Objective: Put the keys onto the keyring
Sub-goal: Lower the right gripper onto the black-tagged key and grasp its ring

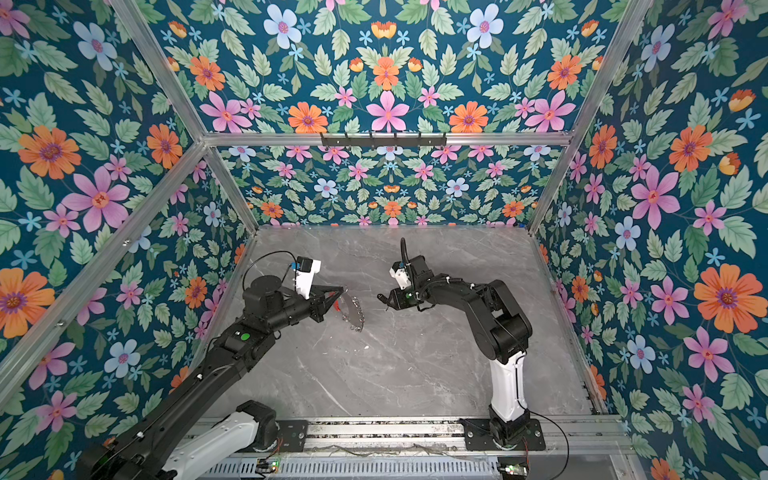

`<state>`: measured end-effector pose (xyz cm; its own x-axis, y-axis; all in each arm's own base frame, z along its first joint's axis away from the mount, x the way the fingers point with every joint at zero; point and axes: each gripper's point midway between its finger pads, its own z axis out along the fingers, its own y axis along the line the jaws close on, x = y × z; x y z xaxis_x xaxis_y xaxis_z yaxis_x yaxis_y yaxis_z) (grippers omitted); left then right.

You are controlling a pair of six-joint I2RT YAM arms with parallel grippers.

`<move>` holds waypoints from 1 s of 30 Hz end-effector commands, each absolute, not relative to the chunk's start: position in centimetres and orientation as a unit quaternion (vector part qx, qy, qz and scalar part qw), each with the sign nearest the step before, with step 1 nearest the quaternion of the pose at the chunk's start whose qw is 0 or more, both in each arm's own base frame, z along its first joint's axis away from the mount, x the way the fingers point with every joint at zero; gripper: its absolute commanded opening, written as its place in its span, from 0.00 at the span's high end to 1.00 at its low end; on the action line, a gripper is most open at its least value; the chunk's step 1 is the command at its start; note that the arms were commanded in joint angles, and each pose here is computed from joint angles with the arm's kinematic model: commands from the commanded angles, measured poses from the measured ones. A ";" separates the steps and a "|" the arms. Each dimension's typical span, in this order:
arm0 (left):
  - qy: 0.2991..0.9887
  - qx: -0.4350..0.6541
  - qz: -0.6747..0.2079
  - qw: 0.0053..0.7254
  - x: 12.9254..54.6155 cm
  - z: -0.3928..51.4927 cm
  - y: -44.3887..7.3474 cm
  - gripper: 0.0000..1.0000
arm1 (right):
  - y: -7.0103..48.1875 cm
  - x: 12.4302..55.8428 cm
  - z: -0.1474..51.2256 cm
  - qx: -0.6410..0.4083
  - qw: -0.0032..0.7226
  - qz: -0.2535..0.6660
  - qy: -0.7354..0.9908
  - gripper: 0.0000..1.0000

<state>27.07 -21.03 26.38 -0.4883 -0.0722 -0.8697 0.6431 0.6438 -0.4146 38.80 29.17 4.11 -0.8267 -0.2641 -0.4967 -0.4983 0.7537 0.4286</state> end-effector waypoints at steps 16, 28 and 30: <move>0.758 0.185 -0.396 0.484 27.1 27.5 -21.3 1.00 | 29.8 38.9 2.1 -0.239 0.193 0.287 0.907 0.64; 0.759 0.186 -0.399 0.479 27.4 27.6 -21.6 1.00 | 30.0 38.4 2.4 -0.243 0.196 0.297 0.902 0.73; 0.759 0.185 -0.399 0.480 27.4 27.7 -21.6 1.00 | 30.0 38.5 2.4 -0.243 0.196 0.297 0.902 0.74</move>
<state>27.30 -21.37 26.32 -0.5075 -0.0865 -0.8573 0.6366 0.6328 -0.4407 39.18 30.34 3.07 -0.7952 -0.2994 -0.5273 -0.5582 0.7011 0.4437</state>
